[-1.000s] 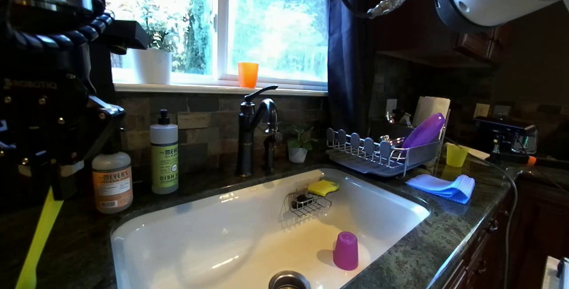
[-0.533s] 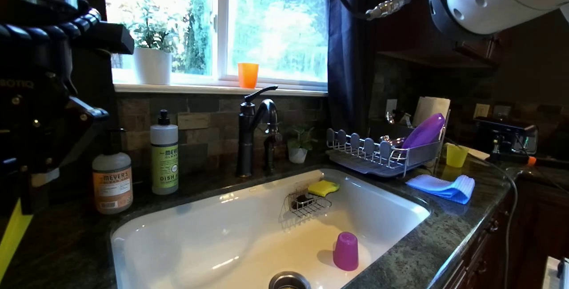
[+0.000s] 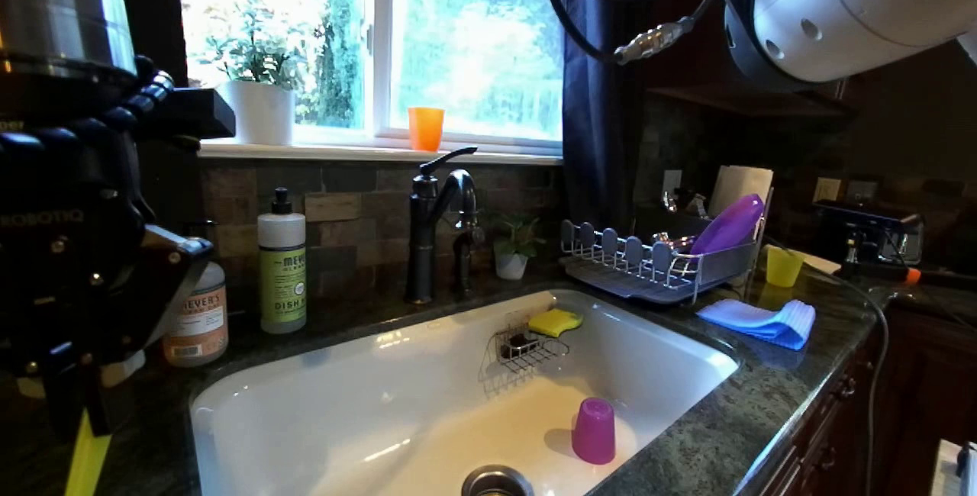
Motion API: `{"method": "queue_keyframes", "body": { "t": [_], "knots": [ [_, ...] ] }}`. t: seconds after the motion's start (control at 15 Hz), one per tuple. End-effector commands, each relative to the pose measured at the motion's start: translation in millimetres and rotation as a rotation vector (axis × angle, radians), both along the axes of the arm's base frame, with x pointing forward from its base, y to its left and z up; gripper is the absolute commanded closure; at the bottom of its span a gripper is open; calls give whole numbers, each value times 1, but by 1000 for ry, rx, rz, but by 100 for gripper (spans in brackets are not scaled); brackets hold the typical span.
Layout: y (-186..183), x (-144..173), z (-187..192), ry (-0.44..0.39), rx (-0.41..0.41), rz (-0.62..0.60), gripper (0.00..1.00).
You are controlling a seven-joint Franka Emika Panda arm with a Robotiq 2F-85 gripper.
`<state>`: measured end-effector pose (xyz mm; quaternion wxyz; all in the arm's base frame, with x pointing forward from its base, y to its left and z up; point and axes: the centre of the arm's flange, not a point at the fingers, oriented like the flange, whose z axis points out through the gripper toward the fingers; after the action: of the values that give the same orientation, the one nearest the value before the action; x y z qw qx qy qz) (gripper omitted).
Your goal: Take the green knife off of the dish rack and put it into the glass bowl
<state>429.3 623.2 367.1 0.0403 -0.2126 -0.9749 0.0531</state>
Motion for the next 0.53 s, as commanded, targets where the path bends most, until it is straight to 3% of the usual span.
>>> {"method": "queue_keyframes", "body": {
  "t": [0.0,0.47],
  "knots": [
    [17,4,-6,-21,-16,35,97],
    [24,1,-21,-31,-32,71,97]
  ]
}}
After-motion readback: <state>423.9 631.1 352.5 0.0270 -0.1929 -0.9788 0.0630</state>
